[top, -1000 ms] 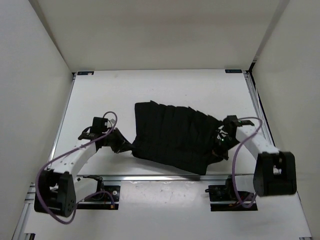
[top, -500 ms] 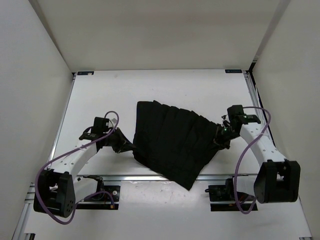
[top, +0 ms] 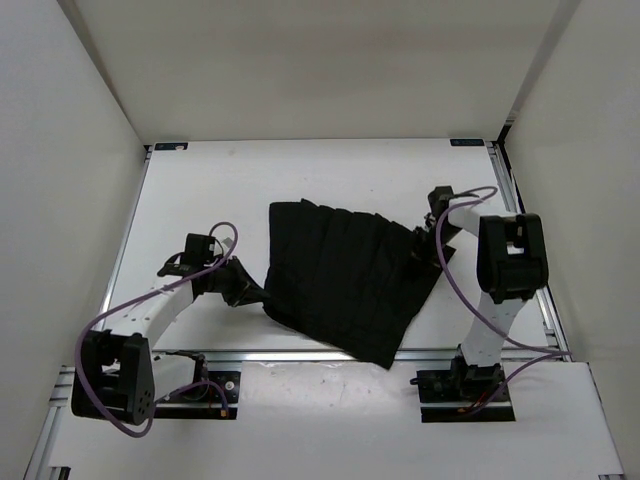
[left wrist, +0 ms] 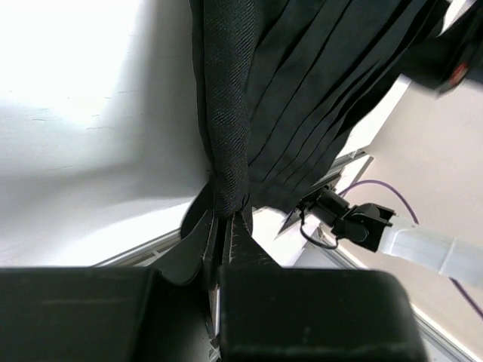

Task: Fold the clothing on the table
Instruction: Fold the skirt

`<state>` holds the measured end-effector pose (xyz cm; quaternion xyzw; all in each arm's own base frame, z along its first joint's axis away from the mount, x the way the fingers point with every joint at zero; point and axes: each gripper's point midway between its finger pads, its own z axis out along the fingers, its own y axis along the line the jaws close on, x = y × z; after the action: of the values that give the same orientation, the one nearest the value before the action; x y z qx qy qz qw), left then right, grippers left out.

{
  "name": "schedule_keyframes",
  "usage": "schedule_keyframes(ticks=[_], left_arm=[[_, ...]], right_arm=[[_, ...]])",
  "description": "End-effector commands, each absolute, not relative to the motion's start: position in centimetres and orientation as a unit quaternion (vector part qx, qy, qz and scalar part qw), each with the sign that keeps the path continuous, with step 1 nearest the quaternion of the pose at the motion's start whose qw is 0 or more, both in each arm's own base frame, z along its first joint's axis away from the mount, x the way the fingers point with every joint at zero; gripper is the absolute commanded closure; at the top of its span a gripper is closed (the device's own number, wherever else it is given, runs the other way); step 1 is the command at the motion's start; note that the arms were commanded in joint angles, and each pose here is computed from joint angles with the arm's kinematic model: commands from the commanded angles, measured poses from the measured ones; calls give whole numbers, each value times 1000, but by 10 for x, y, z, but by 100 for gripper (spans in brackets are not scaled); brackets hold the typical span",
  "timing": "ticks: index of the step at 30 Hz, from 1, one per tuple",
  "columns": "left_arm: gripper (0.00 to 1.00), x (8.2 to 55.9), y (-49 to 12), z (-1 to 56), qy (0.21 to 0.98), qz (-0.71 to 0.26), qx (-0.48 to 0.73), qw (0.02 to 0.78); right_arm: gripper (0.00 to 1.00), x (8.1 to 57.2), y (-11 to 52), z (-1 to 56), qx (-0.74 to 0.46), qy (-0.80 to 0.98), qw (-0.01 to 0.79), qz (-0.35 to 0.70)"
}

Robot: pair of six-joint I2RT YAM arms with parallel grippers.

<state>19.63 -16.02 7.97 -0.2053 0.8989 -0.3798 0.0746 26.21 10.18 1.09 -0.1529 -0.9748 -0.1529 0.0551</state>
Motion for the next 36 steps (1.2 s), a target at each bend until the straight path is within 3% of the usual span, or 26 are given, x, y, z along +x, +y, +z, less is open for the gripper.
schedule_keyframes(ticks=[1, 6, 9, 11, 12, 15, 18, 25, 29, 36], left_arm=[[100, 195, -162, 85, 896, -399, -182, 72], [100, 202, -168, 88, 885, -421, -185, 71], [100, 221, -165, 89, 874, -426, -218, 86], [100, 236, -168, 95, 866, -437, -223, 98], [100, 242, -171, 99, 863, -442, -225, 99], [100, 249, -178, 102, 866, -439, -216, 104], [100, 243, -180, 94, 866, -438, -222, 94], [100, 213, -186, 74, 874, -429, -219, 61], [100, 211, -187, 73, 878, -425, -212, 59], [100, 204, -194, 72, 883, -423, -198, 48]], right_arm=[[100, 323, 92, 10, -135, -981, -4, -139], [100, 415, 101, 12, -109, -981, -51, -154], [100, 461, 119, 56, -71, -973, -124, -180], [94, 466, 123, 83, -53, -969, -163, -180], [82, 462, 124, 101, -41, -966, -185, -178], [67, 427, 127, 130, -27, -963, -196, -181], [60, 371, 125, 127, -42, -970, -143, -191], [59, 238, 128, 87, -80, -978, -34, -190], [58, 196, 140, 71, -103, -972, -7, -213], [54, 173, 133, 53, -119, -973, 8, -198]])
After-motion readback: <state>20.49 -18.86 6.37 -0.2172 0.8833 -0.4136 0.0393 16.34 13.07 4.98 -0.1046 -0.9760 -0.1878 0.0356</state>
